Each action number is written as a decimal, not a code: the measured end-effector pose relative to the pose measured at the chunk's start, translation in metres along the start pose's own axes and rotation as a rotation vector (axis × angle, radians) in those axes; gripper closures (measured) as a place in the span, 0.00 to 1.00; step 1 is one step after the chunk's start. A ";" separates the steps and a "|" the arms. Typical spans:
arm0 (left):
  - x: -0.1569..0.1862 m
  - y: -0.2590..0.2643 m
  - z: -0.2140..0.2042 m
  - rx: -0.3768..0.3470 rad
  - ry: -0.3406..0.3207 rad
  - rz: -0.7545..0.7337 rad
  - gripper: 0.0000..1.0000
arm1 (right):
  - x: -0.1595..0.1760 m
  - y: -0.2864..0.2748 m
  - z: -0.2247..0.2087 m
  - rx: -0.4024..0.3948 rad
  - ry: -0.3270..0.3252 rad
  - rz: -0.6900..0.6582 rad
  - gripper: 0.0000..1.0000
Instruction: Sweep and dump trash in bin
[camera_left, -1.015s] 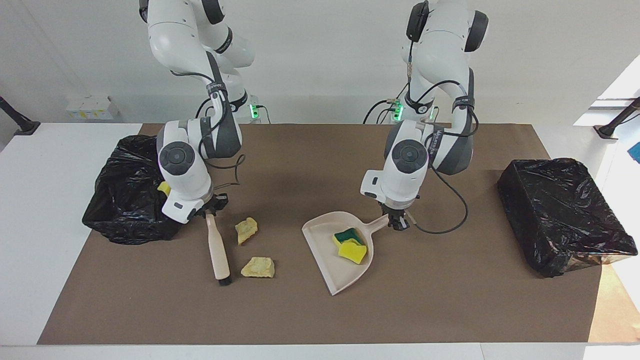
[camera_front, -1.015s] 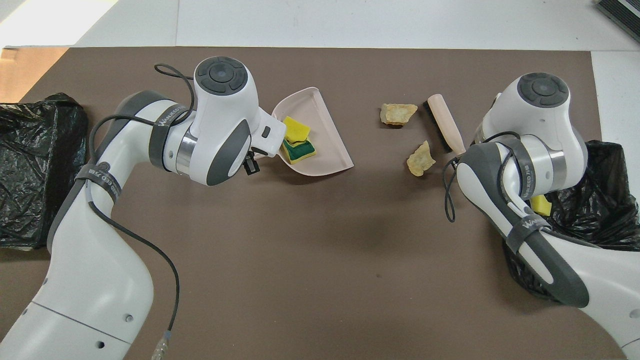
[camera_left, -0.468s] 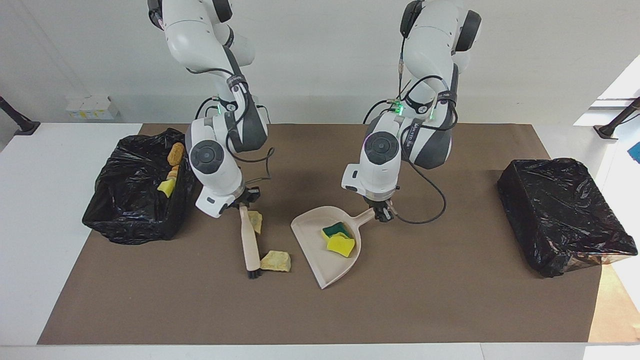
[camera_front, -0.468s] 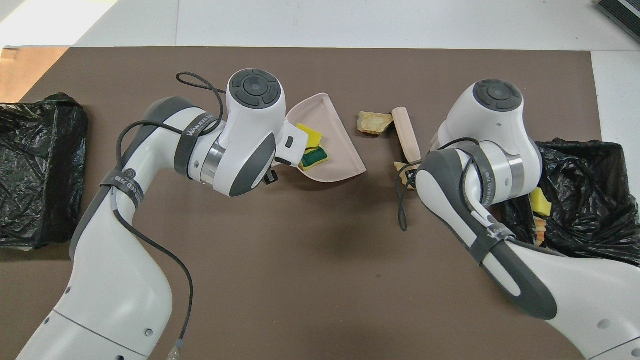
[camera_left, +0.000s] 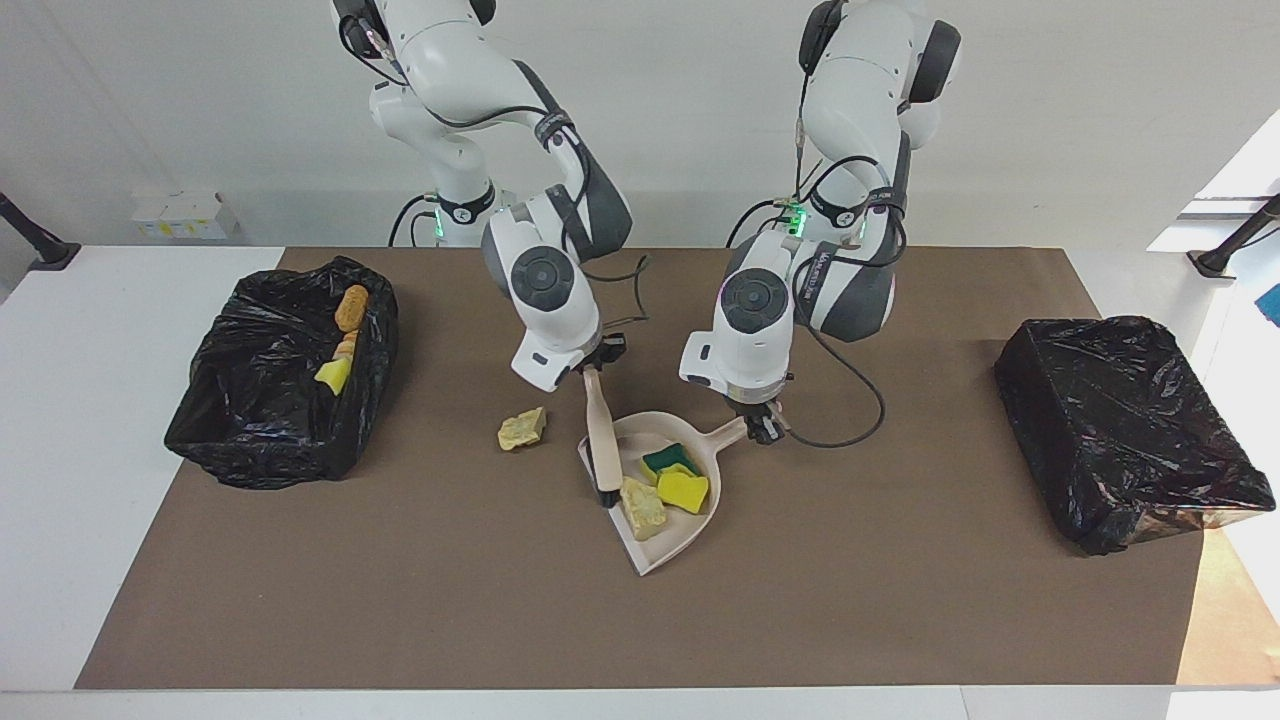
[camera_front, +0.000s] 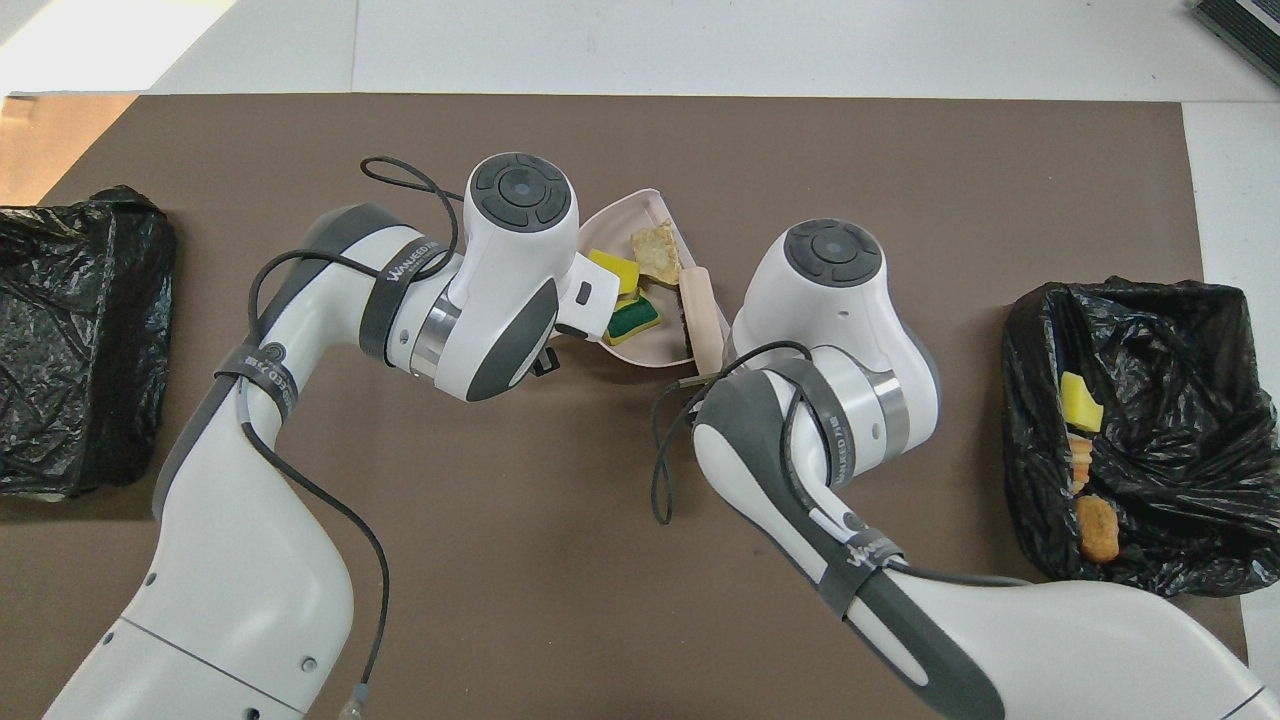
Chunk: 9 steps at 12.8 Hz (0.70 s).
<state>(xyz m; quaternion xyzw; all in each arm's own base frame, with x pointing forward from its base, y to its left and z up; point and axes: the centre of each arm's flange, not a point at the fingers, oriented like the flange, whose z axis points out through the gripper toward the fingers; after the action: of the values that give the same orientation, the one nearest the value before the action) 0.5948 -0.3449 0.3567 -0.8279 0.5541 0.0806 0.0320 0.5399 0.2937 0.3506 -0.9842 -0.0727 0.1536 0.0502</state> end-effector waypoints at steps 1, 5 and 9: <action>0.000 0.001 0.000 0.001 0.001 0.001 0.67 | -0.007 -0.017 0.001 0.001 -0.001 0.006 0.74; 0.003 0.010 0.005 0.061 -0.047 0.052 0.67 | -0.028 -0.031 -0.013 0.018 -0.046 0.024 0.74; -0.001 0.012 0.009 0.063 -0.057 0.094 0.67 | -0.076 -0.014 -0.050 -0.017 -0.129 0.037 0.74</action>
<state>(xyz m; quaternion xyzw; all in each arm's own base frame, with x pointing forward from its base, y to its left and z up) 0.5824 -0.3477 0.3483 -0.7969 0.5936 0.0881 0.0703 0.4817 0.2921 0.4221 -0.9738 -0.0589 0.2171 0.0343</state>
